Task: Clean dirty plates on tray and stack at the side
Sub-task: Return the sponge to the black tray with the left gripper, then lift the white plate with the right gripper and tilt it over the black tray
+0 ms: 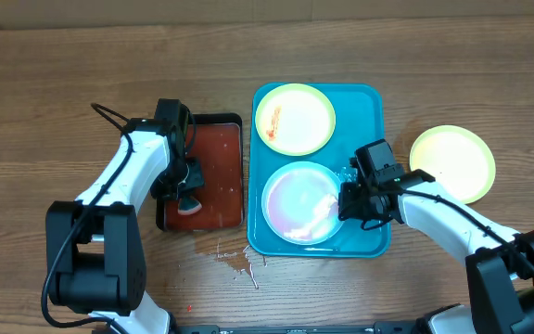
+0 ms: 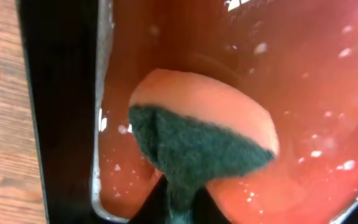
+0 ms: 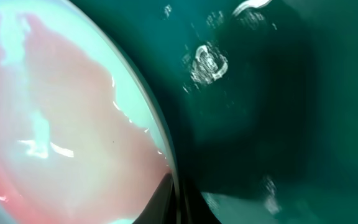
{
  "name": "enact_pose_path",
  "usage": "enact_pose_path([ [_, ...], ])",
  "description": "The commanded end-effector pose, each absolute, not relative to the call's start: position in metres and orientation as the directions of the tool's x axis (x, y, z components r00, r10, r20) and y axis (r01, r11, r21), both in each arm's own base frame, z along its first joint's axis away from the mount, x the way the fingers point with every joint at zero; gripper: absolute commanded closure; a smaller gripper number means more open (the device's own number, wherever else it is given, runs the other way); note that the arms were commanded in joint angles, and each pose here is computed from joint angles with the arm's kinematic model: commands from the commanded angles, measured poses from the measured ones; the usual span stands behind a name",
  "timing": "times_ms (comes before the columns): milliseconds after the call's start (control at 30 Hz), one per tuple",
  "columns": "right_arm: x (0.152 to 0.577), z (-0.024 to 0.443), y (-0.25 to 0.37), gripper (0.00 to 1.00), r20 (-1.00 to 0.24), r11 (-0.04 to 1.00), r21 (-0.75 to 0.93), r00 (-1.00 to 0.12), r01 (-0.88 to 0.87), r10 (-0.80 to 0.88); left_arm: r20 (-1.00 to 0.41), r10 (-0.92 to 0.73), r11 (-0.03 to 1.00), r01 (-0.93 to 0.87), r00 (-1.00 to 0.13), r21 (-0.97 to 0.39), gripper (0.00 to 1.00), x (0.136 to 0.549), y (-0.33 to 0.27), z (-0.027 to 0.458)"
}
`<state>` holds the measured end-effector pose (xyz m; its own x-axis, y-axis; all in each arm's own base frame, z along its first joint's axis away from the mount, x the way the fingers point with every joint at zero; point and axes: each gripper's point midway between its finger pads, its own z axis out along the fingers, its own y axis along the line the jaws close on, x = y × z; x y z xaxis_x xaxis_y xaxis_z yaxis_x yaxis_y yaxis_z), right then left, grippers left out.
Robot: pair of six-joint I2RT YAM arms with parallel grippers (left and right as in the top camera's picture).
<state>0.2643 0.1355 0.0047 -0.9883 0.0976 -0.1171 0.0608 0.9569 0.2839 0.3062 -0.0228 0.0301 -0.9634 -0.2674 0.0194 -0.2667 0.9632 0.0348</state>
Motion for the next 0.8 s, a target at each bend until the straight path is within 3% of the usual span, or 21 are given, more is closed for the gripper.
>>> enact_pose_path([
  [0, 0.267, 0.005, 0.119, 0.96, -0.111, 0.980, 0.188, -0.990, 0.068, 0.090, -0.014, -0.274, 0.962, -0.274, -0.962, -0.024, 0.61, 0.319, -0.029, 0.047],
  [33, 0.269, 0.012, 0.117, 0.96, -0.115, 0.983, 0.169, -0.989, 0.070, 0.090, -0.015, -0.272, 0.962, -0.271, -0.962, -0.037, 0.51, 0.321, -0.032, 0.052],
  [100, 0.276, 0.030, 0.112, 0.96, -0.126, 0.989, 0.129, -0.988, 0.075, 0.091, -0.023, -0.273, 0.961, -0.271, -0.962, -0.064, 0.44, 0.327, -0.036, 0.066],
  [300, 0.302, 0.096, 0.120, 0.96, -0.181, 0.993, 0.115, -0.983, -0.011, 0.010, -0.111, -0.291, 0.951, -0.274, -0.950, -0.145, 0.35, 0.347, -0.039, 0.133],
  [533, 0.341, 0.177, 0.156, 0.96, -0.397, 0.984, 0.090, -0.912, -0.154, -0.107, -0.277, -0.313, 0.943, -0.263, -0.909, -0.203, 0.04, 0.361, -0.032, 0.226],
  [767, 0.368, 0.207, 0.228, 0.96, -0.622, 0.961, 0.048, -0.762, -0.271, -0.183, -0.408, -0.316, 0.942, -0.230, -0.856, -0.246, 0.00, 0.352, -0.031, 0.291],
])
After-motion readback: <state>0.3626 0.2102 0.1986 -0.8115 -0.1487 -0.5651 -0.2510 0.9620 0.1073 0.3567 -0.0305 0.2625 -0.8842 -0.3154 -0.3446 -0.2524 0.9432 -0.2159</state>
